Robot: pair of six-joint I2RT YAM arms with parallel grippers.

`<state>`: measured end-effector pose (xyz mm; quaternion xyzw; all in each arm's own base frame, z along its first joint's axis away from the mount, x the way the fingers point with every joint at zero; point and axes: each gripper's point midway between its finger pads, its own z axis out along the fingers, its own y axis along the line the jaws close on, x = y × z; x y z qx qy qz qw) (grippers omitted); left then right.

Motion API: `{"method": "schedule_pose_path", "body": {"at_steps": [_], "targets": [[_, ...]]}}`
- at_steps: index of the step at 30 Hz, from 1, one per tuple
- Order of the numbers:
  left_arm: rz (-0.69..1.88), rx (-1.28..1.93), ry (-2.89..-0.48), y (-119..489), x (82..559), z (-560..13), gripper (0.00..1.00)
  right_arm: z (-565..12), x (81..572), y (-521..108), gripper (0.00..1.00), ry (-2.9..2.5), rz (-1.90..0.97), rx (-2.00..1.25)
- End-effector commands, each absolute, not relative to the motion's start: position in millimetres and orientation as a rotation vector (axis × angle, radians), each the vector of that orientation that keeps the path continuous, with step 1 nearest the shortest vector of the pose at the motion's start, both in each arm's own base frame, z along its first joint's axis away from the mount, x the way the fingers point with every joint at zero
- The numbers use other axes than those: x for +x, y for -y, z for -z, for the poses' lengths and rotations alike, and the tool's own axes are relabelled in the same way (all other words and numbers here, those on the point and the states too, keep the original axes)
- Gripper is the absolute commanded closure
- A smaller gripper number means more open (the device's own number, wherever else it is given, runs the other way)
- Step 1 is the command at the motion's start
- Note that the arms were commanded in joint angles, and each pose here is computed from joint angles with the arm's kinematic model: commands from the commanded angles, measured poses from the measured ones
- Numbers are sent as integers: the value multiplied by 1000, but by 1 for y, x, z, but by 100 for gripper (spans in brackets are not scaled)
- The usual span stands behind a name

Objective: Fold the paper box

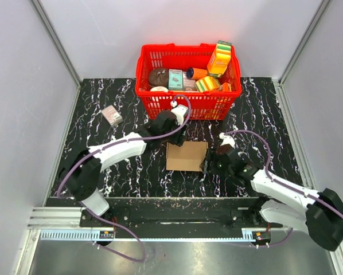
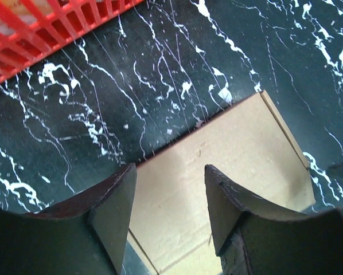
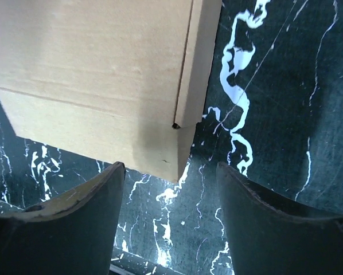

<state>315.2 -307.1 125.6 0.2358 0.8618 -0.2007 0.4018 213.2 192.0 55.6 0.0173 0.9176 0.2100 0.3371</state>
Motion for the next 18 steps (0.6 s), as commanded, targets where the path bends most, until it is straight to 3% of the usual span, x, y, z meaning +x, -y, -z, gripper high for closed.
{"method": "schedule_pose_path", "body": {"at_steps": [1,8,13,18], "targets": [[525,621,-2089,330,344,-150,45,-95,227,-190,28,-2285,-526,25],[491,616,-2109,338,375,-143,46,-122,222,-197,34,-2227,-605,-57],[412,620,-2172,336,392,-117,47,-132,215,-207,47,-2200,-690,-124],[386,600,-2223,330,399,-95,49,-132,208,-225,87,-2181,-800,-223]]}}
